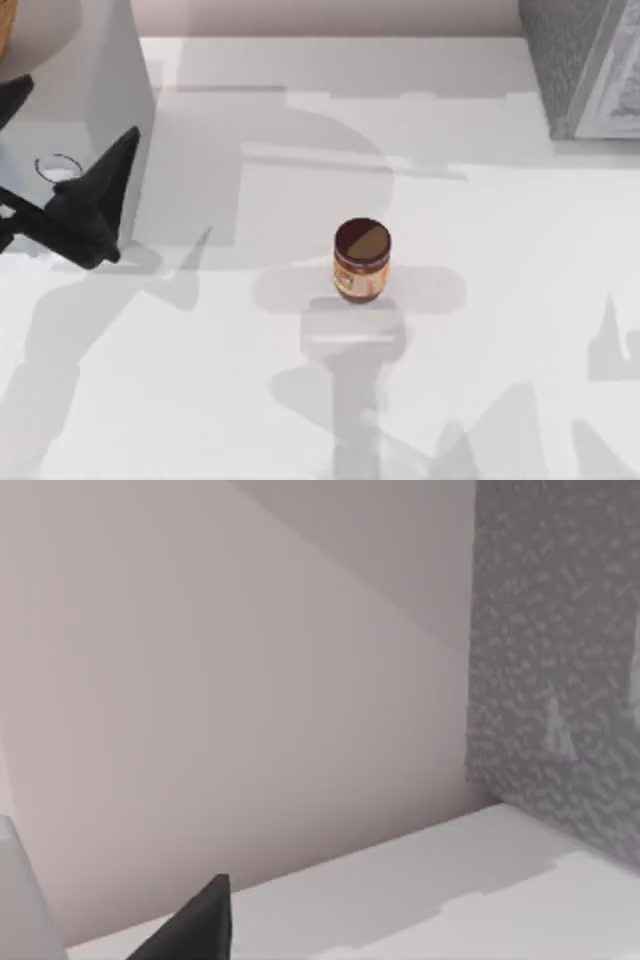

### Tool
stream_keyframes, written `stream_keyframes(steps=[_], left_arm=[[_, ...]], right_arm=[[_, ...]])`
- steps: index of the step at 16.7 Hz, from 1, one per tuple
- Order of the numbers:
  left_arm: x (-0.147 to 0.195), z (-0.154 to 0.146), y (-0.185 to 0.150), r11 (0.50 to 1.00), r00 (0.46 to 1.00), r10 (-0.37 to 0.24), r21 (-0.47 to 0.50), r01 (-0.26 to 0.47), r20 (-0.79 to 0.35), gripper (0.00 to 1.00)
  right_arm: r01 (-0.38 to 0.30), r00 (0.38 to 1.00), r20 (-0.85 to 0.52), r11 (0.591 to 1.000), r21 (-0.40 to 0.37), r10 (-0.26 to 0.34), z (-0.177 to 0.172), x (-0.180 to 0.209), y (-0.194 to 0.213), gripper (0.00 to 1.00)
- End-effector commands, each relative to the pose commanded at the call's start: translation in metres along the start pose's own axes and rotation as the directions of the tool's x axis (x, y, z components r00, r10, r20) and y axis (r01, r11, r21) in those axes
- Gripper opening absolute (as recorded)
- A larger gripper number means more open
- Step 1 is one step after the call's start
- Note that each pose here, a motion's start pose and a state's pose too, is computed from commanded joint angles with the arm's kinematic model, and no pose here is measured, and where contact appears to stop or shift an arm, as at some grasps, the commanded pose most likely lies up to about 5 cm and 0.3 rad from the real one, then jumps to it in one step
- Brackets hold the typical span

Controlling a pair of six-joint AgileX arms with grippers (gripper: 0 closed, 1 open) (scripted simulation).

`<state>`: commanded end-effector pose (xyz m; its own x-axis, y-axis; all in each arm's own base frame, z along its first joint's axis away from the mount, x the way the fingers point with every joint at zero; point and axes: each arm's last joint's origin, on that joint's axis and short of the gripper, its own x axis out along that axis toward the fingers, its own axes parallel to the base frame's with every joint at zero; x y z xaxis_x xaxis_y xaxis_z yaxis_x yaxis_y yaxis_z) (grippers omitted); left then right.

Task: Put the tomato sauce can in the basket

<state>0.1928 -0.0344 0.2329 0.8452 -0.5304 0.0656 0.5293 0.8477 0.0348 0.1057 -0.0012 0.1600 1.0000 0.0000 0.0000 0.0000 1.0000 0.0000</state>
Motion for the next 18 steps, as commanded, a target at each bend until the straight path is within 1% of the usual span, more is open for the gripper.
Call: stream_keyframes(steps=[2,4,7,10,12,14,16,18], left_arm=[[0.036,-0.007,0.008,0.991,0.991,-0.134,-0.004,0.134,-0.003,1.00],[0.072,-0.026,0.014,0.964,0.964,-0.265,-0.012,0.265,-0.009,1.00],[0.118,-0.074,0.017,0.895,0.895,-0.445,-0.030,0.444,-0.018,1.00],[0.146,-0.134,0.013,0.807,0.807,-0.590,-0.052,0.588,-0.023,1.00],[0.155,-0.172,0.007,0.747,0.747,-0.664,-0.064,0.662,-0.024,1.00],[0.157,-0.203,0.002,0.695,0.696,-0.718,-0.071,0.715,-0.021,1.00],[0.157,-0.224,-0.003,0.655,0.656,-0.755,-0.073,0.752,-0.017,1.00],[0.156,-0.236,-0.006,0.633,0.633,-0.774,-0.073,0.771,-0.015,1.00]], right_arm=[[0.000,1.000,0.000,1.000,0.000,0.000,0.000,0.000,0.000,1.00],[0.000,1.000,0.000,1.000,0.000,0.000,0.000,0.000,0.000,1.00],[0.000,1.000,0.000,1.000,0.000,0.000,0.000,0.000,0.000,1.00],[0.000,1.000,0.000,1.000,0.000,0.000,0.000,0.000,0.000,1.00],[0.000,1.000,0.000,1.000,0.000,0.000,0.000,0.000,0.000,1.00],[0.000,1.000,0.000,1.000,0.000,0.000,0.000,0.000,0.000,1.00],[0.000,1.000,0.000,1.000,0.000,0.000,0.000,0.000,0.000,1.00],[0.000,1.000,0.000,1.000,0.000,0.000,0.000,0.000,0.000,1.00]])
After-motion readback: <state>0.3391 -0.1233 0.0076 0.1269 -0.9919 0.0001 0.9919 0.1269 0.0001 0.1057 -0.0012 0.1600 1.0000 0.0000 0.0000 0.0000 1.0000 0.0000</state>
